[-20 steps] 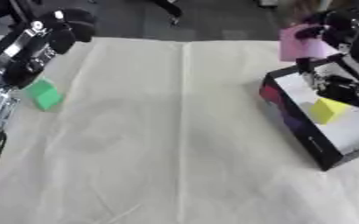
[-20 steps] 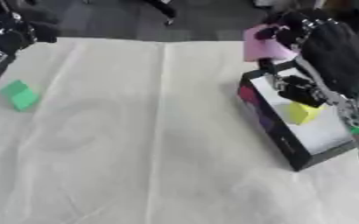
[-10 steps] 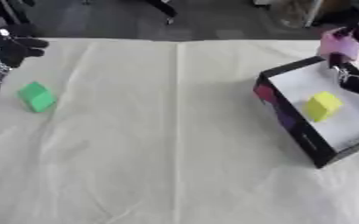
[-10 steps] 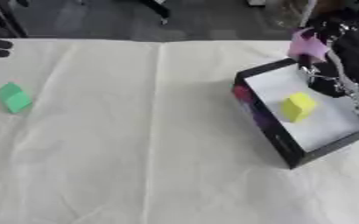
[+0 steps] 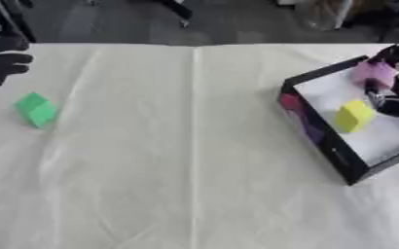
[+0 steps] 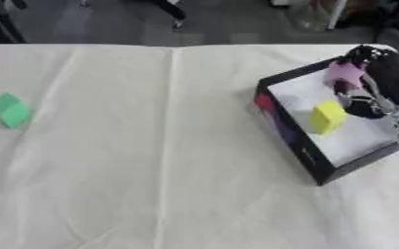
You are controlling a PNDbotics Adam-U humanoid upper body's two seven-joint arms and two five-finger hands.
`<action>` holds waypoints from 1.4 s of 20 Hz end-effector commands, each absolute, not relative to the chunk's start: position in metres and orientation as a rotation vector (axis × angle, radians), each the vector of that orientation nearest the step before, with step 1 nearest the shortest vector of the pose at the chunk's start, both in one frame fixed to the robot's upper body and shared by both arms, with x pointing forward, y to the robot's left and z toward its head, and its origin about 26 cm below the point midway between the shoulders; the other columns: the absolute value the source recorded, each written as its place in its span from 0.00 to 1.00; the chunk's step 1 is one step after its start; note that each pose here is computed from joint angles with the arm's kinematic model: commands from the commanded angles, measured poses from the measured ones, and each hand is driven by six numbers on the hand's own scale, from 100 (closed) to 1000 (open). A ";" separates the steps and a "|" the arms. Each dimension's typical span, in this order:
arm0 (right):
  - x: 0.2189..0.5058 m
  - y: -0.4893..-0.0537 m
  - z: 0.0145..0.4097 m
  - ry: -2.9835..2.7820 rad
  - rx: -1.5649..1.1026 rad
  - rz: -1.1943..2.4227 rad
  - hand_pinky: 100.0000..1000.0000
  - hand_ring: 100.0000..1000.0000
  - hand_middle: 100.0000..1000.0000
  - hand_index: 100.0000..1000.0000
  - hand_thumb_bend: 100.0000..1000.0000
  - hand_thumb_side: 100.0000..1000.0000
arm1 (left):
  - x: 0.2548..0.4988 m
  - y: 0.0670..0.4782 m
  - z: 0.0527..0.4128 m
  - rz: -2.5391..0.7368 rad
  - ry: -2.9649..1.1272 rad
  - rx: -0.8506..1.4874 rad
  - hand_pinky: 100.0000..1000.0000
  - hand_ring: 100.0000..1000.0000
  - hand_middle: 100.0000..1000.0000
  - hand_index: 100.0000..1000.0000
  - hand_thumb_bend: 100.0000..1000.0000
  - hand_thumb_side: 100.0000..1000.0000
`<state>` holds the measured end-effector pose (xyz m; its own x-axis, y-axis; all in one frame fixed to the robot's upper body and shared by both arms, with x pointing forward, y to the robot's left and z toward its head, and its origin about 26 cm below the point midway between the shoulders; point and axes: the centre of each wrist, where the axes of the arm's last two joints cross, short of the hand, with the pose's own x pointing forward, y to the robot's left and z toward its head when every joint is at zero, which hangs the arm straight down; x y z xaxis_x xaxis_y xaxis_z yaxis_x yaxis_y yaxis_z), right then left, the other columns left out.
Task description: Pick up the objects with one hand, pass them to the other hand, and then place them into the box on the other side of the table.
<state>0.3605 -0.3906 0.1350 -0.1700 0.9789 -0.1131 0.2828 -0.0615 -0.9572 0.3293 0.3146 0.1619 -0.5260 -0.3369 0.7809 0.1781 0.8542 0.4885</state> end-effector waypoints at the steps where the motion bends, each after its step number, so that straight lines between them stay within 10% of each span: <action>1: 0.359 -0.403 0.149 -1.453 -1.416 1.289 0.79 0.77 0.60 0.83 0.44 0.43 | 0.328 0.319 0.169 -0.658 -2.039 0.146 0.81 0.76 0.76 0.83 0.48 0.73; 5: 0.355 -0.404 0.153 -1.445 -1.432 1.242 0.81 0.82 0.78 0.90 0.60 0.68 | 0.328 0.322 0.166 -0.655 -2.028 0.157 0.81 0.76 0.76 0.83 0.48 0.73; 13: 0.344 -0.396 0.175 -1.553 -1.470 1.122 0.85 0.90 0.92 0.96 0.72 0.77 | 0.329 0.328 0.163 -0.660 -2.002 0.193 0.81 0.76 0.76 0.83 0.48 0.73; 28: 0.298 -0.311 0.204 -2.164 -1.120 1.038 0.82 0.81 0.68 0.89 0.43 0.41 | 0.327 0.361 0.187 -0.809 -1.940 0.469 0.82 0.76 0.74 0.83 0.51 0.68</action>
<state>0.3046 -0.3204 0.1929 -0.4810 0.8722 0.0889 0.4576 0.3362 -0.8232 0.3278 0.3503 0.1685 -0.4634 -0.5614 0.6856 0.0563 0.7535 0.6550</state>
